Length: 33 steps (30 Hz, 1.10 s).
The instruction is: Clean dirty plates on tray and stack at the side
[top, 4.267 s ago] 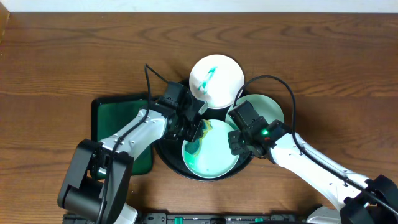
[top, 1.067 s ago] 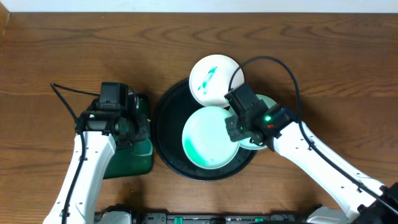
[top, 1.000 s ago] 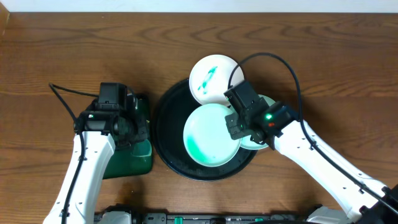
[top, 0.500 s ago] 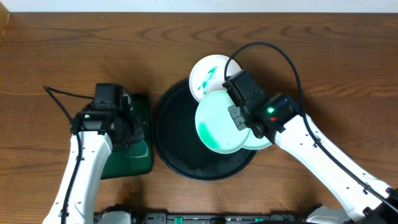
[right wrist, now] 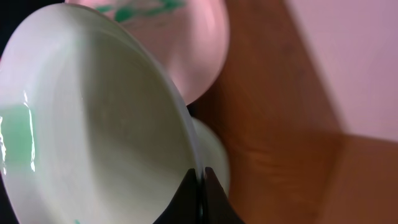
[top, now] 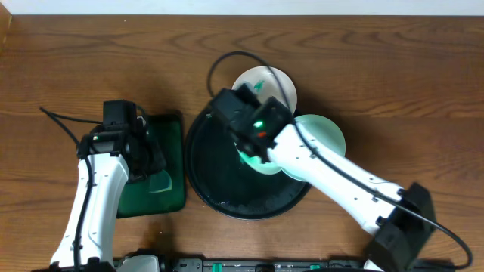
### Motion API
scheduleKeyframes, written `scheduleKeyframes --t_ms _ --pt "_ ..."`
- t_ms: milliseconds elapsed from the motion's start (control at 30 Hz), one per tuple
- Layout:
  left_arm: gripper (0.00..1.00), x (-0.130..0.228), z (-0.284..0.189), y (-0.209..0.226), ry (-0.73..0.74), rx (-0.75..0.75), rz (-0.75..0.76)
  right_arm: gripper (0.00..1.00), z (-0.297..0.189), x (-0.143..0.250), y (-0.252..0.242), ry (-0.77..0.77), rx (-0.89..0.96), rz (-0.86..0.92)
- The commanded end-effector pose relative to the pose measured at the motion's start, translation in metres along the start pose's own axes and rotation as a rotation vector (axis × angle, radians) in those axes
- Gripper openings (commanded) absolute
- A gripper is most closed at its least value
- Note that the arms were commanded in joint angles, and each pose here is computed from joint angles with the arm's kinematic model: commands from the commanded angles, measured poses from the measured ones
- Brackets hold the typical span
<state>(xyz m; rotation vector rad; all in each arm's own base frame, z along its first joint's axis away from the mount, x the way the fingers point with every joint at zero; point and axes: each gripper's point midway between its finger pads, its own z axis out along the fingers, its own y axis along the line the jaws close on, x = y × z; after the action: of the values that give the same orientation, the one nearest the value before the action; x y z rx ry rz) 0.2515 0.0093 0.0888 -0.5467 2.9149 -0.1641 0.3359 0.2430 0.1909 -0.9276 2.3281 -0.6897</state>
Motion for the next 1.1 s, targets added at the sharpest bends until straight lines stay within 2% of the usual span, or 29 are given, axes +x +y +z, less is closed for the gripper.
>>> scheduleKeyframes --t_ms 0,367,1067 --pt "0.08 -0.006 -0.002 0.001 -0.003 -0.009 -0.015 0.01 -0.024 -0.020 -0.029 -0.059 0.239 -0.063" --pt "0.07 -0.007 0.000 0.002 0.000 -0.012 -0.020 0.01 -0.074 -0.035 -0.016 -0.171 0.440 -0.181" --pt "0.08 -0.005 0.000 0.002 0.007 -0.013 -0.020 0.01 -0.081 -0.035 -0.009 -0.184 0.439 -0.204"
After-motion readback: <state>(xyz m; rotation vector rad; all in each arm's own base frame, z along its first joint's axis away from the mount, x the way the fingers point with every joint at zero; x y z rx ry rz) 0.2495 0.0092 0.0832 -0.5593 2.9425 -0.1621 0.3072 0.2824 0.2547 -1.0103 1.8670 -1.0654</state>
